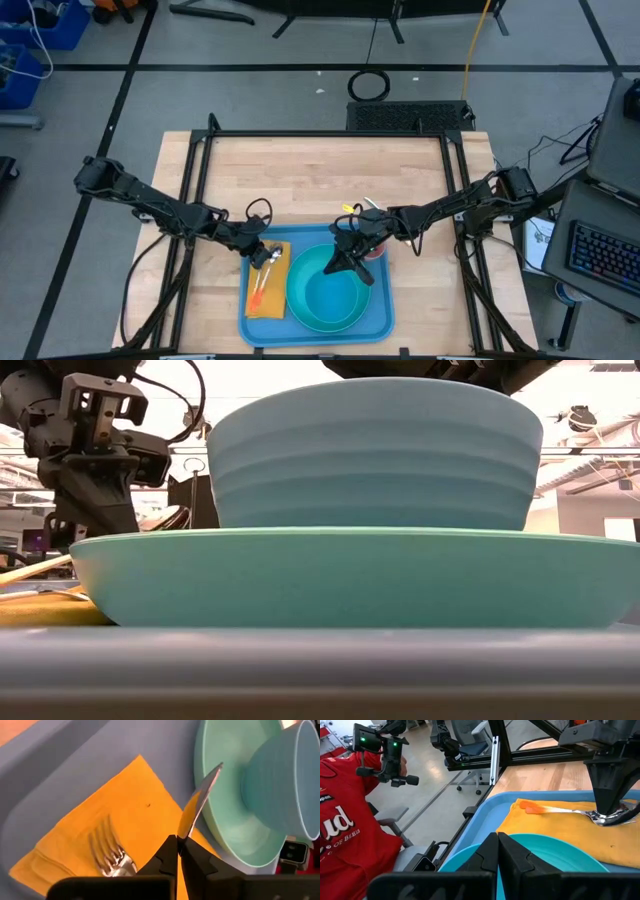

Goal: Set up tray
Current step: Put the orange spoon on top of the yellow table napkin to the right of the orange fork

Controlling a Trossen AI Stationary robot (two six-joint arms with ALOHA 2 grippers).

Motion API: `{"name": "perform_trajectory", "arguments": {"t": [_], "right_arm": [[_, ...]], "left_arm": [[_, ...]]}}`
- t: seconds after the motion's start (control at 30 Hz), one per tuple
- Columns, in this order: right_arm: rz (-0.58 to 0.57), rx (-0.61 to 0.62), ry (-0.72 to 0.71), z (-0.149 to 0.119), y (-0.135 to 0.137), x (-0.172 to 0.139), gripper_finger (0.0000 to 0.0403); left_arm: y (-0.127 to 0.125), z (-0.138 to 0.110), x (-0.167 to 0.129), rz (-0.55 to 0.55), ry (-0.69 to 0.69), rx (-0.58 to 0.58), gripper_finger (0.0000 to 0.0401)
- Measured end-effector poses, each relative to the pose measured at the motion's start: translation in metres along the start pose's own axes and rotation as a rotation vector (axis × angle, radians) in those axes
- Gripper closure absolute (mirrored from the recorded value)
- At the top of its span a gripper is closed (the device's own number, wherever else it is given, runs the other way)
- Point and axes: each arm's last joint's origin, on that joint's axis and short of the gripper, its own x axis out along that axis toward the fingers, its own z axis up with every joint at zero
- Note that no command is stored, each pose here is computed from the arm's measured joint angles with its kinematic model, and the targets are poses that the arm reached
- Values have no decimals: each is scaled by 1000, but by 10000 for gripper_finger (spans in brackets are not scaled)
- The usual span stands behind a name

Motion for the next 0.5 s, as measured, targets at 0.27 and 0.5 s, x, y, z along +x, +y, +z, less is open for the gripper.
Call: {"name": "perform_trajectory", "arguments": {"t": [0.27,0.5], "right_arm": [[0,0,0,0,0,0,403],[0,0,0,0,0,0,403]], "left_arm": [[1,0,0,17,-17,-4,360],[1,0,0,16,-20,-6,336]]}}
